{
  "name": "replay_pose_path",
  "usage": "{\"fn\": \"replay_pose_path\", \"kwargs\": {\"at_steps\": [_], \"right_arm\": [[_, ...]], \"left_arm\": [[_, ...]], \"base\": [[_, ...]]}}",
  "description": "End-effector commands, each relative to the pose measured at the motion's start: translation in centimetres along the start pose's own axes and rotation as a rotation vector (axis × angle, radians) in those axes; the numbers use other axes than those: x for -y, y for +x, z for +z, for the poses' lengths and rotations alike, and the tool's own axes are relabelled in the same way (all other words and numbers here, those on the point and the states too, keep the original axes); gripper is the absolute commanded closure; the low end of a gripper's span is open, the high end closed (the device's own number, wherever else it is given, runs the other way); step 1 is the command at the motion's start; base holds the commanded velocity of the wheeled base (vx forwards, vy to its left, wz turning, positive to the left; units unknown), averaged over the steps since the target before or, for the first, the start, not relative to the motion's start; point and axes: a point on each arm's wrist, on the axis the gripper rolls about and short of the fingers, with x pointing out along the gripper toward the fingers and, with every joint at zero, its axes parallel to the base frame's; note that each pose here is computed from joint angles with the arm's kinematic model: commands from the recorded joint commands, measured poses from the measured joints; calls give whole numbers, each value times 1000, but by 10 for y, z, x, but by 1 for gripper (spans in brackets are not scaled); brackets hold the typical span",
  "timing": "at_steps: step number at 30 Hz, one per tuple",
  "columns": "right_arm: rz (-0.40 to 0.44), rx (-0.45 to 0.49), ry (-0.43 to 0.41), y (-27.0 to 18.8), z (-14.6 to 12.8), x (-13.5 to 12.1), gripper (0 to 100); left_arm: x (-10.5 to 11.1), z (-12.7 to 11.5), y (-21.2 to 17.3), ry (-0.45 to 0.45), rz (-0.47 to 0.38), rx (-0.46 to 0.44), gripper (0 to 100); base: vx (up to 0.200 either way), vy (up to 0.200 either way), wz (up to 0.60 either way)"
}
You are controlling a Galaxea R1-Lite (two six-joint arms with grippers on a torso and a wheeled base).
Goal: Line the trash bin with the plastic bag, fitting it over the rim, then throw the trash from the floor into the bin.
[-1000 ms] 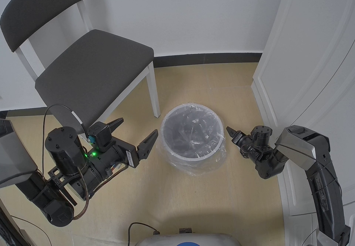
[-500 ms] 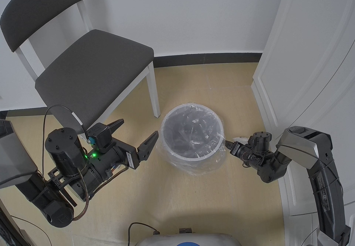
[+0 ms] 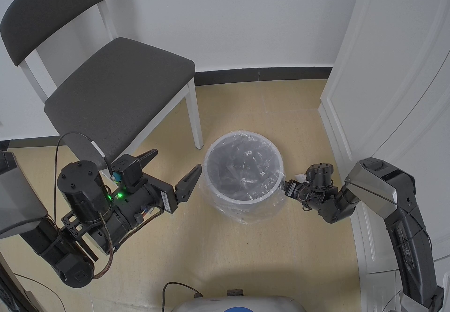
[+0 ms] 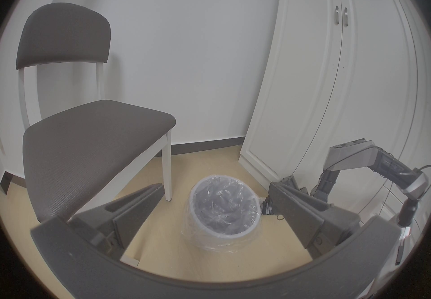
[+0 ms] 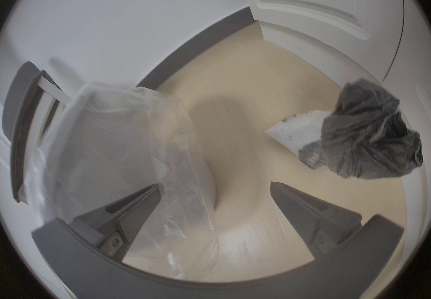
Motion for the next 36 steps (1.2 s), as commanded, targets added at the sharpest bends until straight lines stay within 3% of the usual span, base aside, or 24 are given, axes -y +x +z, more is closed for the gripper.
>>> {"fn": "replay_pose_path", "kwargs": {"at_steps": [1, 6, 15, 20, 30, 36], "right_arm": [[-66, -47, -6, 8, 1, 0, 0], [-151, -42, -10, 19, 5, -1, 0], [-154, -43, -7, 13, 2, -8, 0], [-86, -36, 4, -14, 21, -19, 0], [40, -107, 26, -61, 59, -14, 0], [24, -118, 10, -60, 60, -7, 0]], "left_arm": [[0, -1, 1, 0, 1, -2, 0], [0, 0, 0, 0, 1, -1, 0], [0, 0, 1, 0, 2, 2, 0], [-2, 0, 0, 0, 7, 1, 0], [-4, 6, -2, -2, 15, 21, 0], [-4, 6, -2, -2, 15, 21, 0]], "base": [[0, 0, 0], [0, 0, 0], [0, 0, 0], [0, 0, 0], [0, 0, 0], [0, 0, 0]]}}
